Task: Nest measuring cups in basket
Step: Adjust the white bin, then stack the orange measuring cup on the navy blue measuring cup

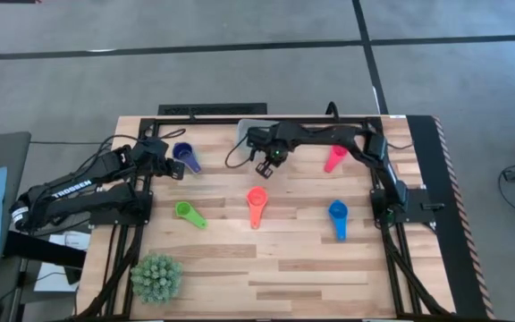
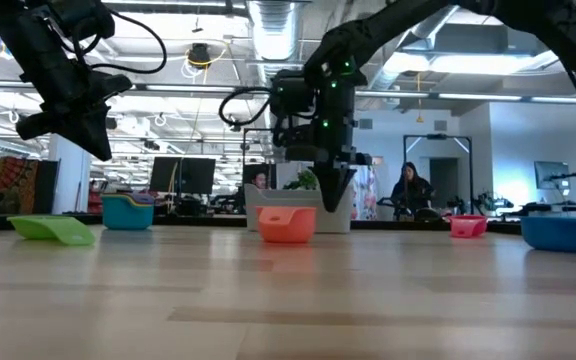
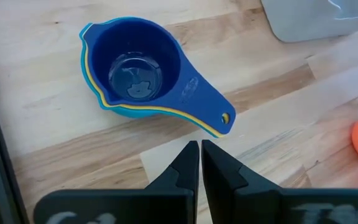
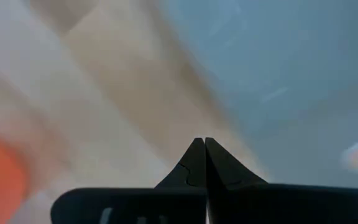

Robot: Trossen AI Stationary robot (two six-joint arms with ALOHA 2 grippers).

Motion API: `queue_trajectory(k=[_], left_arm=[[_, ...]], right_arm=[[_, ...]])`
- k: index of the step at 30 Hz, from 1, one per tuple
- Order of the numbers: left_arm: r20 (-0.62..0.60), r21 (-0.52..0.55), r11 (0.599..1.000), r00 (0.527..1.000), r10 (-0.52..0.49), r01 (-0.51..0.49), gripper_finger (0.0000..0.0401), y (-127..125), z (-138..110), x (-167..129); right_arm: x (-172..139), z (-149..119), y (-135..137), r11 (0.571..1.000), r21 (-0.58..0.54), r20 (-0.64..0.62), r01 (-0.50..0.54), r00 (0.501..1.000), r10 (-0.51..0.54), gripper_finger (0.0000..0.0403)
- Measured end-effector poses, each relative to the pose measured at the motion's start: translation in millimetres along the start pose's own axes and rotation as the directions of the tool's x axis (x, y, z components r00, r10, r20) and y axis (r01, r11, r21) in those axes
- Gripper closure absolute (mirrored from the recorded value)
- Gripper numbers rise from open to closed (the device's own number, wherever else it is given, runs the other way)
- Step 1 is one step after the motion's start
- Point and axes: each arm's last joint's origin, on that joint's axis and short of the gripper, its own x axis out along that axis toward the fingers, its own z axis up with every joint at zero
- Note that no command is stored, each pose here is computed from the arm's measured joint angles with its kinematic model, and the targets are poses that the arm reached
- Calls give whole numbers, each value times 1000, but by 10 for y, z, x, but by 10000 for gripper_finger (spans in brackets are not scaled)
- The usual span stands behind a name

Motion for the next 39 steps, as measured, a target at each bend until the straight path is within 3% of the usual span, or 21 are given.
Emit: queue_trajectory(k=[5,11,17,21,25,33,39], left_arm=[[-9,2,1000,1000,6,-6,395,7,-9,-1],[-16,41,999,1000,12,-11,395,12,-16,-1],[-29,89,996,1000,-7,10,395,7,-19,-1],[-59,89,995,997,-45,51,395,-5,-28,-2],[-76,119,990,995,-68,77,395,-27,-45,-7],[-89,182,970,985,-149,163,395,-129,-85,-28],[-76,185,948,965,-250,260,395,-223,-63,-41]], right_arm=[[-6,31,-79,1000,3,13,21,1000,-21,397],[-153,10,-28,973,-74,117,217,971,-208,395],[-349,19,-39,994,17,158,112,981,-114,395],[-673,-165,245,997,80,186,1,982,-16,383],[-868,-355,529,982,161,201,-96,977,63,342],[-578,-555,899,940,271,122,-206,976,178,234],[-275,-554,1045,929,301,87,-215,976,198,211]])
